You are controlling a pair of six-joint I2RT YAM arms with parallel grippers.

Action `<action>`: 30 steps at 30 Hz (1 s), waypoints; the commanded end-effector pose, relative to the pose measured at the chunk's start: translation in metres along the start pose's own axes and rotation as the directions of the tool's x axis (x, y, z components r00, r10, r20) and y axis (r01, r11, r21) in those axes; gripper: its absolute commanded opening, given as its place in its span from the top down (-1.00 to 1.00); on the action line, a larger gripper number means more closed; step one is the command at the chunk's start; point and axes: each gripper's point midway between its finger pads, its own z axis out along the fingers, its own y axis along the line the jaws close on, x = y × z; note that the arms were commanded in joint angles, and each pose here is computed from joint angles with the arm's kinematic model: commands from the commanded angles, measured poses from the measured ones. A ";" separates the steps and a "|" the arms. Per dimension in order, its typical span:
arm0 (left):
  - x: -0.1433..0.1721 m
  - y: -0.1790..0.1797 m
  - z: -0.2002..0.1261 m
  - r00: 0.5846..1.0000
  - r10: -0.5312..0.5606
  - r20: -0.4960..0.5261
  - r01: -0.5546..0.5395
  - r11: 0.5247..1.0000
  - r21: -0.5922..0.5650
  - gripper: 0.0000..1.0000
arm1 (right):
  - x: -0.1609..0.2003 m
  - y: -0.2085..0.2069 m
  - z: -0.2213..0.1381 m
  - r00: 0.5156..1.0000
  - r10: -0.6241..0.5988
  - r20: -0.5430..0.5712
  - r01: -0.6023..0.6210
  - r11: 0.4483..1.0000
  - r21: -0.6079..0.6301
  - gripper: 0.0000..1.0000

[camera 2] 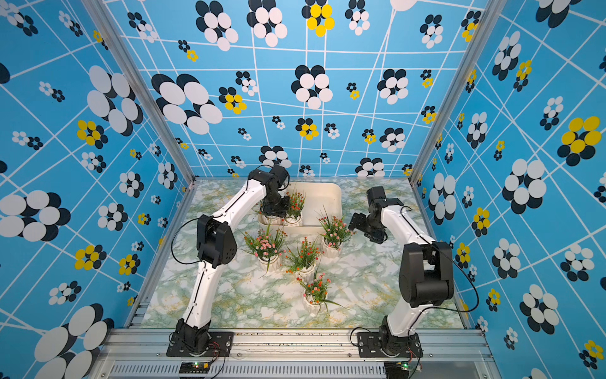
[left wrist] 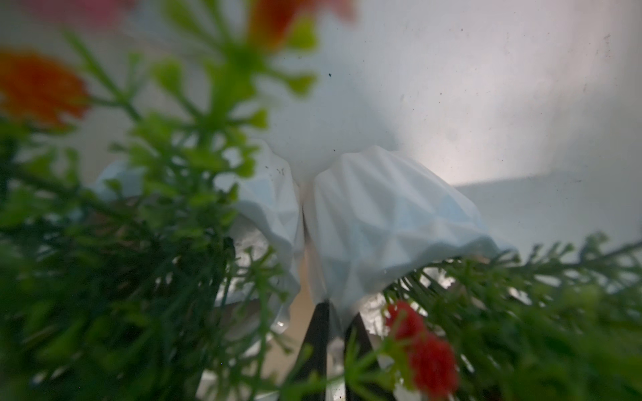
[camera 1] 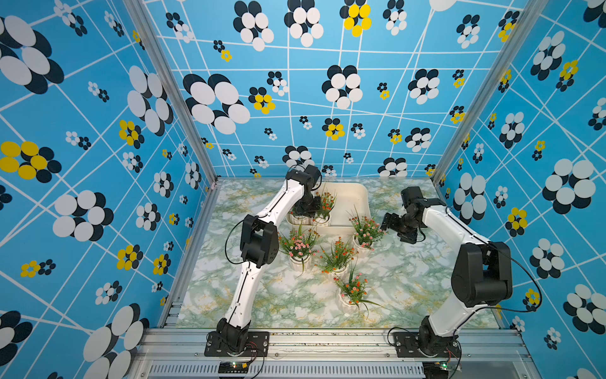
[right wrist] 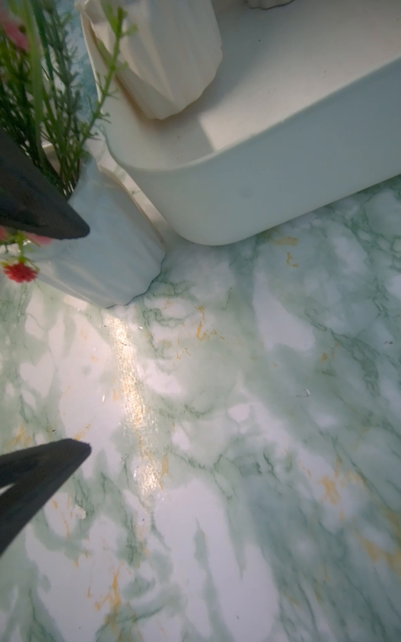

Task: Put the potted gypsophila into the storage box
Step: Place the baby's breath potted plant at the storage box.

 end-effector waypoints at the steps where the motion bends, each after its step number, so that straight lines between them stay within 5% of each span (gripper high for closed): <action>1: 0.004 0.014 0.007 0.999 -0.037 -0.037 0.036 0.999 -0.029 0.99 | 0.011 -0.007 0.011 0.999 -0.001 -0.050 0.001 1.000 0.013 -0.86; 13: 0.004 0.016 0.002 0.998 -0.055 -0.036 0.054 0.998 -0.035 0.67 | 0.012 -0.009 0.015 0.998 -0.002 -0.061 0.003 1.000 0.017 -0.86; 30: -0.004 0.000 -0.059 0.997 -0.047 0.053 0.047 0.999 -0.003 0.42 | 0.009 -0.008 0.010 0.998 -0.016 -0.057 0.017 1.000 0.020 -0.86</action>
